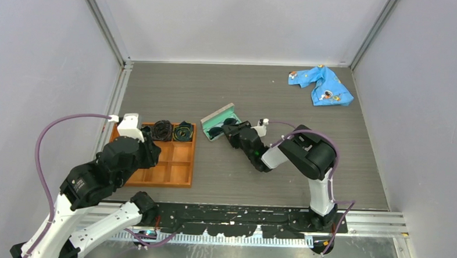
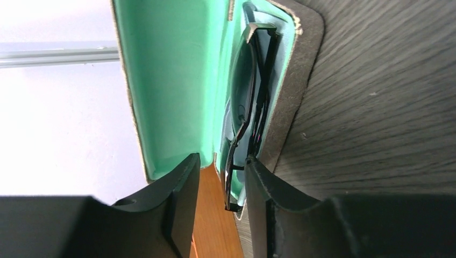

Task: Organize the sunglasses
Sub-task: Adjust the sunglasses in the sunglasses case.

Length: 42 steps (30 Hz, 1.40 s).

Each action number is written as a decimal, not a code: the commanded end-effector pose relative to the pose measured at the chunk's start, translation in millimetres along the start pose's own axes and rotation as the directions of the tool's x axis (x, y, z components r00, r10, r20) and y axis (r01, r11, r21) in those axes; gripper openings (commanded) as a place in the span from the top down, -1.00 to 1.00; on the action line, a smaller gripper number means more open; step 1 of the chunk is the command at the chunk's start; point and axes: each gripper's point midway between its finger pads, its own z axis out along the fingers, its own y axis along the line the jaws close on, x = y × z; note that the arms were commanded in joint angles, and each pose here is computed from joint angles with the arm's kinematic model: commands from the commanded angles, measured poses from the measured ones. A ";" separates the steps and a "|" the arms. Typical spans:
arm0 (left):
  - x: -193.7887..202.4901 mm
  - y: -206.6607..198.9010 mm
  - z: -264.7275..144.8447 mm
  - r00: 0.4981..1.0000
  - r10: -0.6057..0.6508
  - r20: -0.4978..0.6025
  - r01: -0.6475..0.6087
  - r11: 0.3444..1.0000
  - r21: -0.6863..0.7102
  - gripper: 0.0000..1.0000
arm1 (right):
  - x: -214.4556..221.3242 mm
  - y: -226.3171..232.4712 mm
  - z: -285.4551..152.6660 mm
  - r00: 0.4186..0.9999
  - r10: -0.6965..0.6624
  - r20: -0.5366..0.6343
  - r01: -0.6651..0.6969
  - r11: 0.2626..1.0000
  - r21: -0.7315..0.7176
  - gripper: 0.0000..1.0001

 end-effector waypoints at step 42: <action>-3.1 -26.5 19.0 1.000 0.003 -0.029 -0.001 0.998 0.056 0.31 | -9.9 28.2 -12.2 0.923 -0.361 -0.134 0.380 0.911 0.161 0.97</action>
